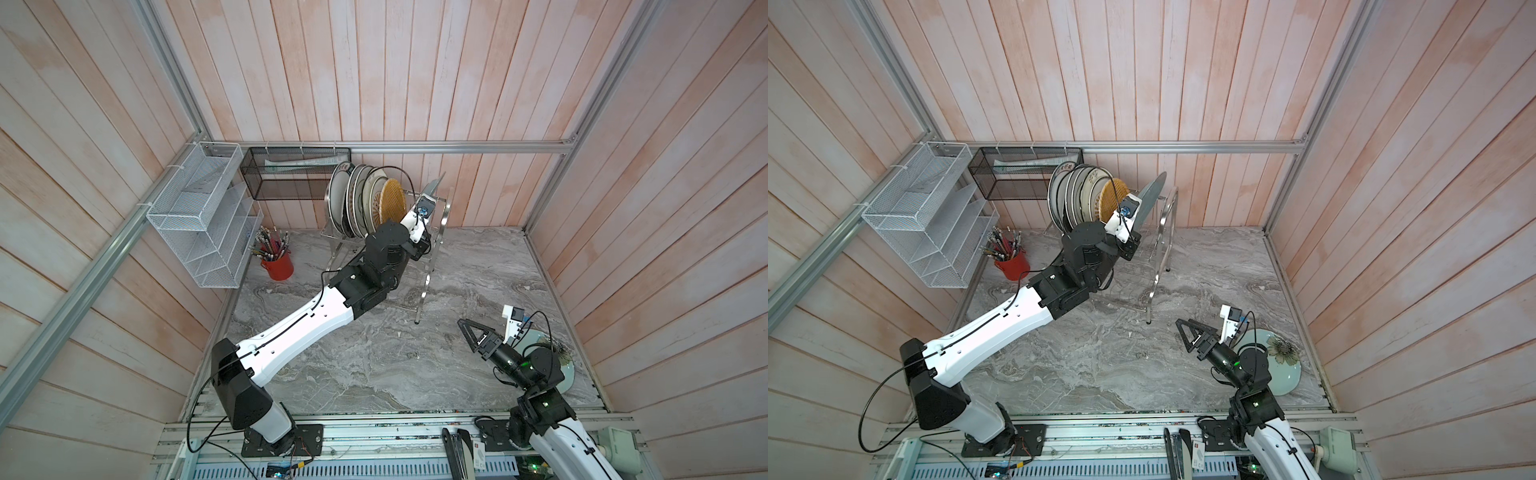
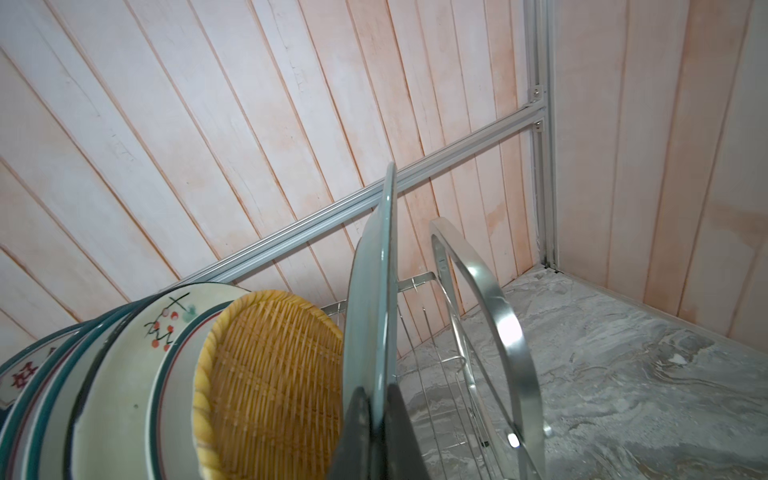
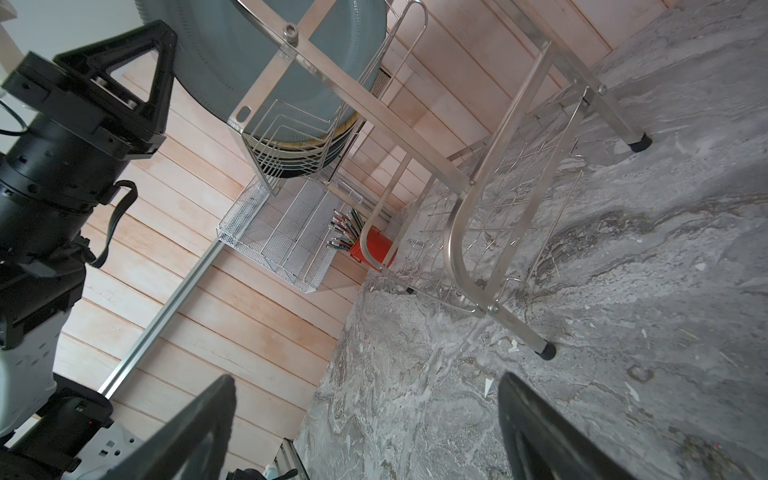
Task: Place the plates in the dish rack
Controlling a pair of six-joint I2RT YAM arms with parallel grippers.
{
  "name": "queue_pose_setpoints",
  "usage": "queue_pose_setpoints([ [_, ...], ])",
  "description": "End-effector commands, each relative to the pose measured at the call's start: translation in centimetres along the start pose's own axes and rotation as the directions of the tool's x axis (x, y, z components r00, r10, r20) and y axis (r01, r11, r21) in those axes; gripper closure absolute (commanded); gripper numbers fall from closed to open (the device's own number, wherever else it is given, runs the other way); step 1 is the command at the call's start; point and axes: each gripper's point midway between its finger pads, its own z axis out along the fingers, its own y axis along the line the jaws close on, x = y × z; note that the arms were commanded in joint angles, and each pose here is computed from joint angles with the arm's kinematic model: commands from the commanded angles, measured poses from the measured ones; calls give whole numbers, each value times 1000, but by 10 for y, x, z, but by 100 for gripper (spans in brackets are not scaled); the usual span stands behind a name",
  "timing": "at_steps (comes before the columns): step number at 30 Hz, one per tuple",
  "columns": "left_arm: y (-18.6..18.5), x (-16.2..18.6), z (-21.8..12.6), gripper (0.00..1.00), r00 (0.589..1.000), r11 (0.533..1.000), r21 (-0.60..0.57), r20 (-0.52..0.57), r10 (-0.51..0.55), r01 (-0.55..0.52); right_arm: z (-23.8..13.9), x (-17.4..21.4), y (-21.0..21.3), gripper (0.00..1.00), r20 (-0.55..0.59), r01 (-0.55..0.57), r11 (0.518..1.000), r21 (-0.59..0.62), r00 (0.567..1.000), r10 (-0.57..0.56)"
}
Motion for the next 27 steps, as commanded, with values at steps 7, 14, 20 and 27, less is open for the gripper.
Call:
queue_pose_setpoints([
  [7, 5, -26, 2, 100, 997, 998, -60, 73, -26, 31, 1, -13, 21, 2, 31, 54, 998, -44, 998, -52],
  [14, 31, -57, -10, 100, 982, 985, -132, 168, -84, 107, 2, -13, 18, 2, 28, 49, 998, -31, 998, -48],
  [20, 59, -73, -28, 100, 957, 958, -205, 248, -148, 201, 3, -12, 17, 2, 23, 48, 998, -30, 999, -47],
  [27, 77, -78, -34, 100, 932, 933, -193, 265, -247, 303, 5, -11, 15, 2, 13, 39, 999, -26, 999, -39],
])
